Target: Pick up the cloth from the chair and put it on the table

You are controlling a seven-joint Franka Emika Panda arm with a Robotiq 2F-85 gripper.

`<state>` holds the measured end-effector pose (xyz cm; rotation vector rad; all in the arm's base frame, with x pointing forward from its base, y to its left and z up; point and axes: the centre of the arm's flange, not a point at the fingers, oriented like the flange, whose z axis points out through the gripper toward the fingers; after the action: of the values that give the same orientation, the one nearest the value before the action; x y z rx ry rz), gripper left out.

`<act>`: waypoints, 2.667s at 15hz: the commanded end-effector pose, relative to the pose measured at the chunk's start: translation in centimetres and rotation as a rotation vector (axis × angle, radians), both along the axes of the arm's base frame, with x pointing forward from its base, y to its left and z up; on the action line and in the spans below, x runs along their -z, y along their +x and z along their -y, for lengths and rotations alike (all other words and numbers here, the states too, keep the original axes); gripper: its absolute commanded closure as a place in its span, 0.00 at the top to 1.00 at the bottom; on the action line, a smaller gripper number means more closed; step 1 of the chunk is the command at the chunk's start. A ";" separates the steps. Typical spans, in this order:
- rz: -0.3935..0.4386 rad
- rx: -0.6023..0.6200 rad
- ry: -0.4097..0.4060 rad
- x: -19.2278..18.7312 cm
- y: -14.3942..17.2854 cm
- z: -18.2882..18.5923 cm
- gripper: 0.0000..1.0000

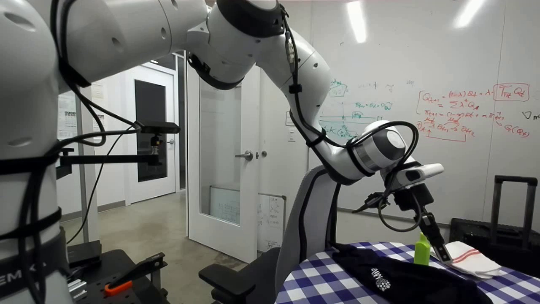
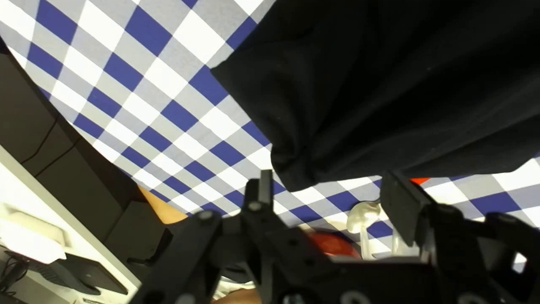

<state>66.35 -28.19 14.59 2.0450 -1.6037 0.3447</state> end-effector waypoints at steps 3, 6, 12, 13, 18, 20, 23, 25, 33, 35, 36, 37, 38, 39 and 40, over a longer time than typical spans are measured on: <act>0.136 -0.049 0.071 -7.3 -1.0 -4.6 1.00; 0.197 -0.090 0.105 -11.5 -1.2 -6.5 1.00; 0.211 -0.257 0.190 -18.4 -4.6 -7.7 1.00; 0.201 -0.302 0.206 -19.2 -5.3 -7.9 1.00; 0.131 -0.537 0.281 -23.3 -8.6 -8.0 1.00; 0.067 -0.624 0.301 -23.9 -10.0 -7.6 1.00; -0.007 -0.761 0.347 -24.2 -11.6 -7.7 1.00; -0.057 -0.858 0.377 -24.4 -12.5 -8.1 1.00; -0.244 -1.242 0.490 -25.4 -15.4 -11.4 1.00; -0.218 -1.172 0.455 -24.9 -13.9 -11.2 1.00; -0.217 -1.171 0.455 -24.9 -13.9 -11.2 1.00; -0.218 -1.171 0.455 -24.8 -13.9 -11.2 1.00; -0.219 -1.169 0.456 -24.7 -13.9 -11.1 1.00; -0.219 -1.168 0.457 -24.7 -13.9 -11.0 1.00; -0.219 -1.168 0.457 -24.7 -13.9 -11.0 1.00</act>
<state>52.40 -17.16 39.29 3.0585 -0.1994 0.1207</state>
